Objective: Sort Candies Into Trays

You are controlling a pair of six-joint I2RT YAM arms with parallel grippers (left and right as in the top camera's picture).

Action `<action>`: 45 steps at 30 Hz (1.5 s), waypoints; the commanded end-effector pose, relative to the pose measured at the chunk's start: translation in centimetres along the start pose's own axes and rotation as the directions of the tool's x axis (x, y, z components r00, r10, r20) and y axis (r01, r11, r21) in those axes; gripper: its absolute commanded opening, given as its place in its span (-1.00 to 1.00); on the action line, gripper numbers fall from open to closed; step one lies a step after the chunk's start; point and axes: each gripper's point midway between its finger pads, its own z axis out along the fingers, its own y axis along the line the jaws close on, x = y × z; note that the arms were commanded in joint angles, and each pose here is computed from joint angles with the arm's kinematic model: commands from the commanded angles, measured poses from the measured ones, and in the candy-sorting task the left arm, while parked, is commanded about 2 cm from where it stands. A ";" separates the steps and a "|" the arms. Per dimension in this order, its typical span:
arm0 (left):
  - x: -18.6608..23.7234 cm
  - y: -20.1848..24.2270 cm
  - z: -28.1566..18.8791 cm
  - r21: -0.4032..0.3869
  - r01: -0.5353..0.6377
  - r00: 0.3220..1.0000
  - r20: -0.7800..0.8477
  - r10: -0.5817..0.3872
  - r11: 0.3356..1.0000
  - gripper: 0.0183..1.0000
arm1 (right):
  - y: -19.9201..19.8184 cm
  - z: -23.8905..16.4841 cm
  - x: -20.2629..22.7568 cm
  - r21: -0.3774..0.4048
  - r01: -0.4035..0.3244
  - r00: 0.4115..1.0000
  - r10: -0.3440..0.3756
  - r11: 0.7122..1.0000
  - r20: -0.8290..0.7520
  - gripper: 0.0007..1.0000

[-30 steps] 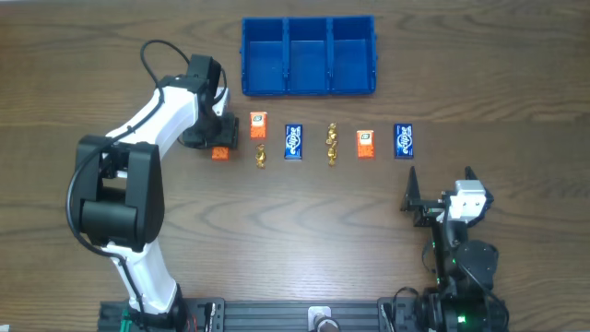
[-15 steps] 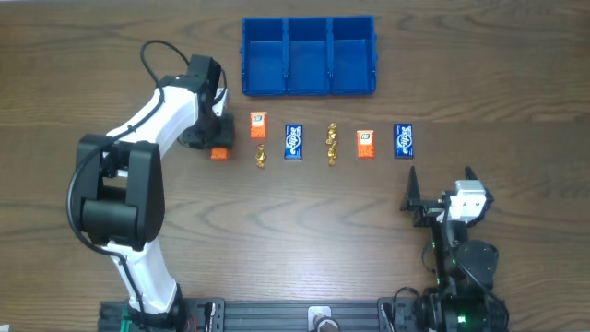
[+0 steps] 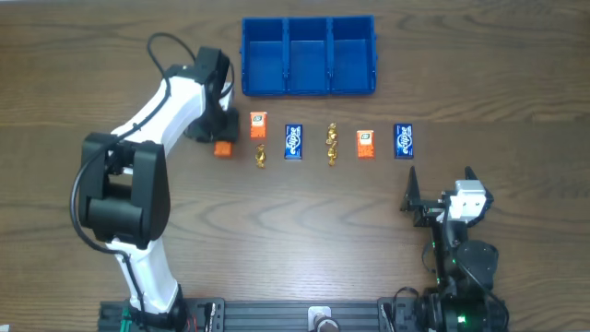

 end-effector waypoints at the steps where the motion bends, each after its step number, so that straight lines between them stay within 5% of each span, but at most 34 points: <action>1: -5.0 -2.1 -9.0 0.029 0.035 0.976 0.212 -0.040 0.999 -0.54 | 0.0 0.0 0.1 -0.002 0.007 1.000 -0.007 1.000 0.000 1.00; 6: -9.2 -3.9 -17.3 0.045 0.026 0.912 0.407 -0.042 0.999 -0.53 | 0.0 0.0 0.1 -0.002 0.008 1.000 -0.008 1.000 0.000 1.00; 10: -12.4 -5.1 -19.4 0.074 0.041 0.881 0.469 -0.071 0.996 -0.51 | 0.0 0.0 0.1 -0.002 0.007 1.000 -0.007 1.000 0.000 1.00; 26: -18.2 -8.8 -9.1 0.067 0.029 0.916 0.398 -0.053 0.997 -0.50 | 0.0 0.0 0.1 -0.002 0.007 1.000 -0.007 1.000 0.001 1.00; 45: -18.6 -8.7 -8.2 0.012 0.017 0.912 0.410 -0.020 1.000 -0.48 | 0.0 0.0 0.1 -0.002 0.007 1.000 -0.007 1.000 0.000 1.00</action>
